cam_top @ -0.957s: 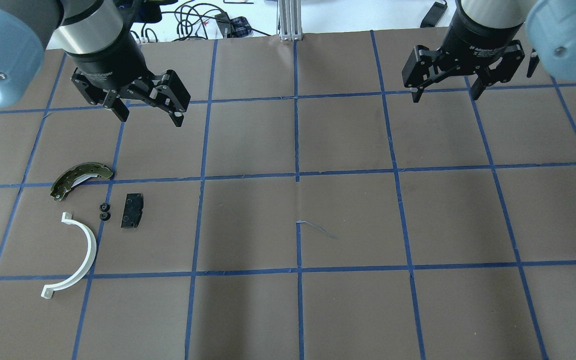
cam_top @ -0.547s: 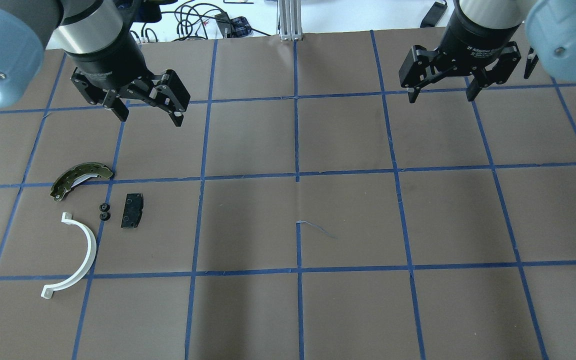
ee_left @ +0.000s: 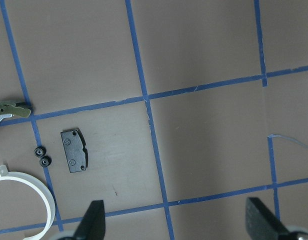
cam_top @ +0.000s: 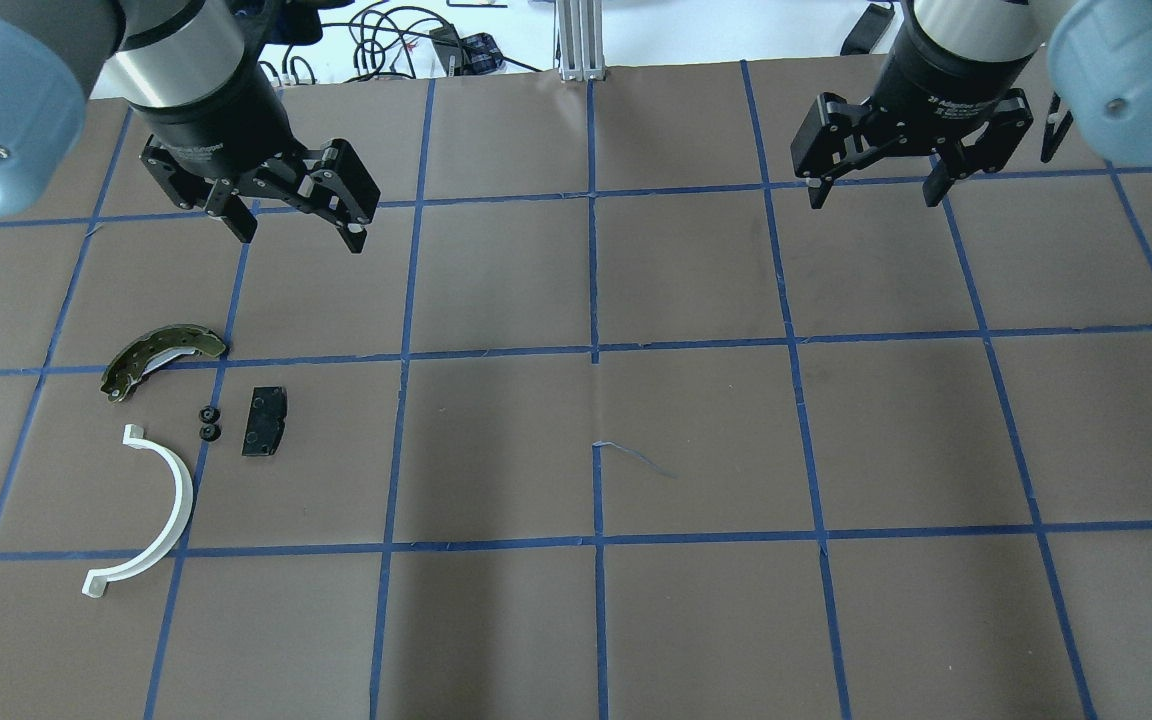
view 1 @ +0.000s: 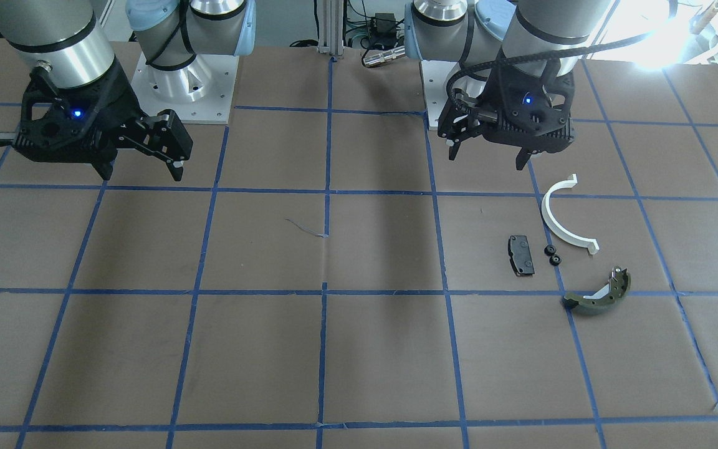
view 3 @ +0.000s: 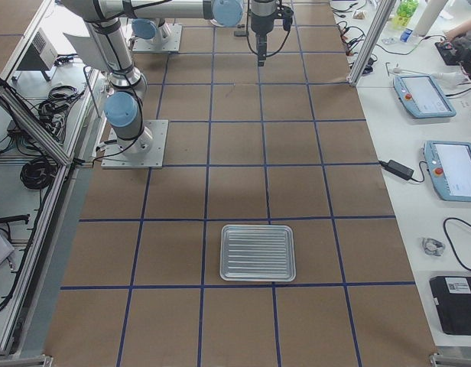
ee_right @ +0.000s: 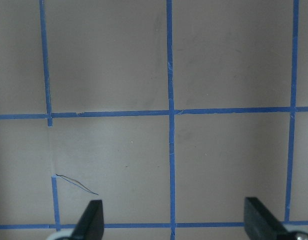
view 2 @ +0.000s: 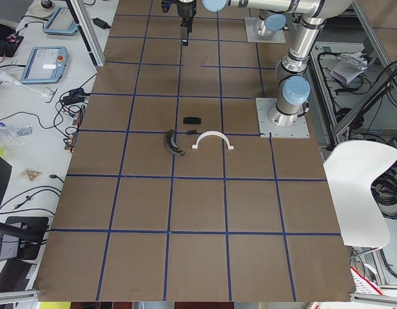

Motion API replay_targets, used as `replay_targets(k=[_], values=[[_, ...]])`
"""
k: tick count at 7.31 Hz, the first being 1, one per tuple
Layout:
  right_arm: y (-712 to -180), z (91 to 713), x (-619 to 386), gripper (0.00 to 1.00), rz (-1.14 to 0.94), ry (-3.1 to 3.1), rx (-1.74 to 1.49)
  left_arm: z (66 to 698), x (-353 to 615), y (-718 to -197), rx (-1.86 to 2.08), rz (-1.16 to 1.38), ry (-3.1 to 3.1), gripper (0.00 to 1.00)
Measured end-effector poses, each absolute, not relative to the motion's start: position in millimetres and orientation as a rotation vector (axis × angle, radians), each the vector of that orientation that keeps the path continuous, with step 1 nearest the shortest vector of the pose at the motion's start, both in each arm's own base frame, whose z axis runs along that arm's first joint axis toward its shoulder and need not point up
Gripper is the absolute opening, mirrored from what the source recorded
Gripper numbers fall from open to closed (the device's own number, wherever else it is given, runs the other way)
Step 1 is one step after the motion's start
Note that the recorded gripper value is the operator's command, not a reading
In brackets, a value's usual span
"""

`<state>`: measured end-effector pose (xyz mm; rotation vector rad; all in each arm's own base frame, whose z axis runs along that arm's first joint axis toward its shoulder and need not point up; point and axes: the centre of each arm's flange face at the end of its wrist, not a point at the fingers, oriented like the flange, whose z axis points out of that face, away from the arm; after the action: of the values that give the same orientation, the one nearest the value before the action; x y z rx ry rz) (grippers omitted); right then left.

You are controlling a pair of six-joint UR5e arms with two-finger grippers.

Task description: Place bearing gear from tray to pile

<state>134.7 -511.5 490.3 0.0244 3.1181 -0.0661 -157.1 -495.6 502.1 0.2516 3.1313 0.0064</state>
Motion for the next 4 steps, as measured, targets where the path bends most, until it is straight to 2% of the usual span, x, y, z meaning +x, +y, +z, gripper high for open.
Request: replay_targets(k=[4], values=[[-511.4, 490.2, 134.9, 1.0, -0.066, 3.119, 0.012, 502.7, -156.6, -495.3, 0.253, 0.005, 3.129, 1.0]])
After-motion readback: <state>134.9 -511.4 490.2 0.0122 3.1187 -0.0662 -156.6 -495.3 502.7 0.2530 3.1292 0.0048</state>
